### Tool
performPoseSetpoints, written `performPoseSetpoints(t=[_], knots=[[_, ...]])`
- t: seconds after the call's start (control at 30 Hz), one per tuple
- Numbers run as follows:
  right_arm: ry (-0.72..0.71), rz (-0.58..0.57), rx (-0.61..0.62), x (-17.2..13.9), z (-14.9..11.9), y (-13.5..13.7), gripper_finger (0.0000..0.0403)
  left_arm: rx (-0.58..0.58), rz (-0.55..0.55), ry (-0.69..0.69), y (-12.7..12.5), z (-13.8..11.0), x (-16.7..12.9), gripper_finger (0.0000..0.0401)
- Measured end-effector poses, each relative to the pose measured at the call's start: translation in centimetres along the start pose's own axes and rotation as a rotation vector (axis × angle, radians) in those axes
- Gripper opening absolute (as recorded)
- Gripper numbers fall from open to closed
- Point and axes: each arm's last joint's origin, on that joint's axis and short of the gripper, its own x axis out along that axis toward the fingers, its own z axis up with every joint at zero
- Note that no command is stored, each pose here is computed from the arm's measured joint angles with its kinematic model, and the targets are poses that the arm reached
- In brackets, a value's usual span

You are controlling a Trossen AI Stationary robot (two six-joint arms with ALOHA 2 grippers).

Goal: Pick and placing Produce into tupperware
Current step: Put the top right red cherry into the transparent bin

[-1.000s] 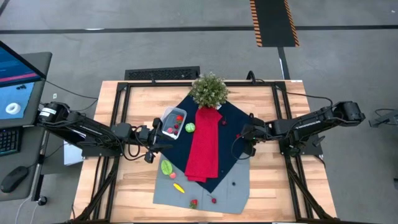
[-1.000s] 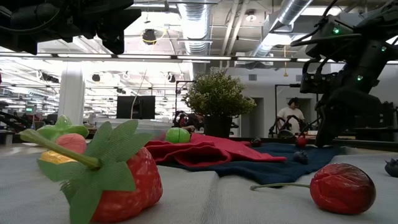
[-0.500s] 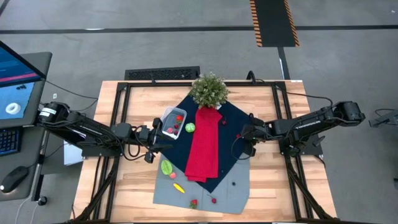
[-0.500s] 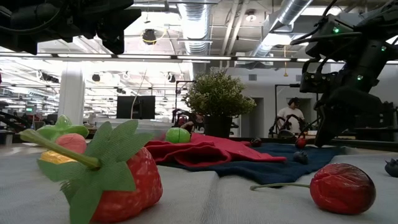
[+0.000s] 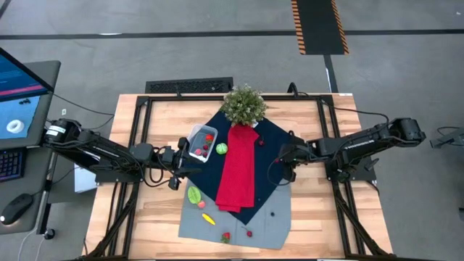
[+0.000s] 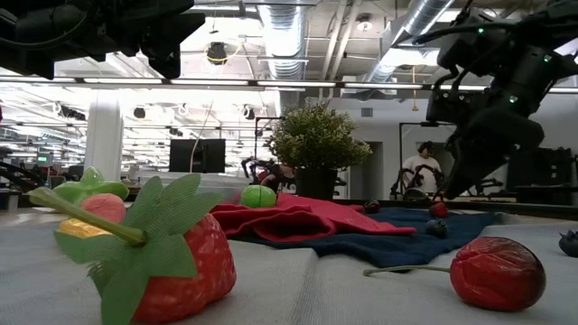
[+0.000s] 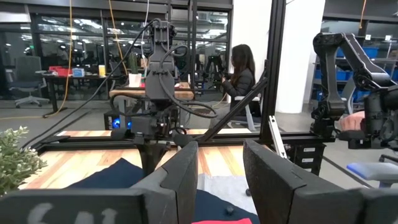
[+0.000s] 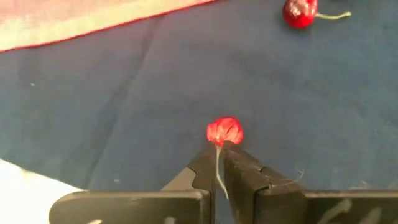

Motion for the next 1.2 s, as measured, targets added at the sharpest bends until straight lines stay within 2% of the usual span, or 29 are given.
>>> performPoseSetpoints(t=[0.13,0.23,0.47,0.6,0.7,0.97,1.2], knots=[[0.048,-0.002,0.013,0.04,-0.38,-0.28,0.0016,-0.003,0.000,0.000,0.00,0.00,0.00,0.0117],[0.049,-0.005,0.026,0.06,-0.36,-0.41,0.0016,-0.004,-0.001,0.000,-0.01,0.00,0.00,0.0117],[0.047,0.018,0.024,0.06,-0.33,-0.28,0.0113,-0.005,-0.002,0.000,-0.01,0.00,0.00,0.0117],[0.052,0.048,0.028,0.06,-0.34,-0.19,0.0142,-0.005,-0.001,0.000,-0.01,0.00,0.00,0.0117],[0.051,0.046,0.029,0.06,-0.33,-0.20,0.0142,-0.005,-0.002,0.000,0.00,0.00,0.00,0.0117],[0.053,0.040,0.052,0.09,-0.31,-0.36,0.0108,-0.007,-0.002,0.000,-0.01,0.00,0.00,0.0117],[0.055,0.034,0.063,0.13,-0.29,-0.58,0.0104,-0.007,-0.002,-0.001,-0.01,0.01,0.00,0.0117]])
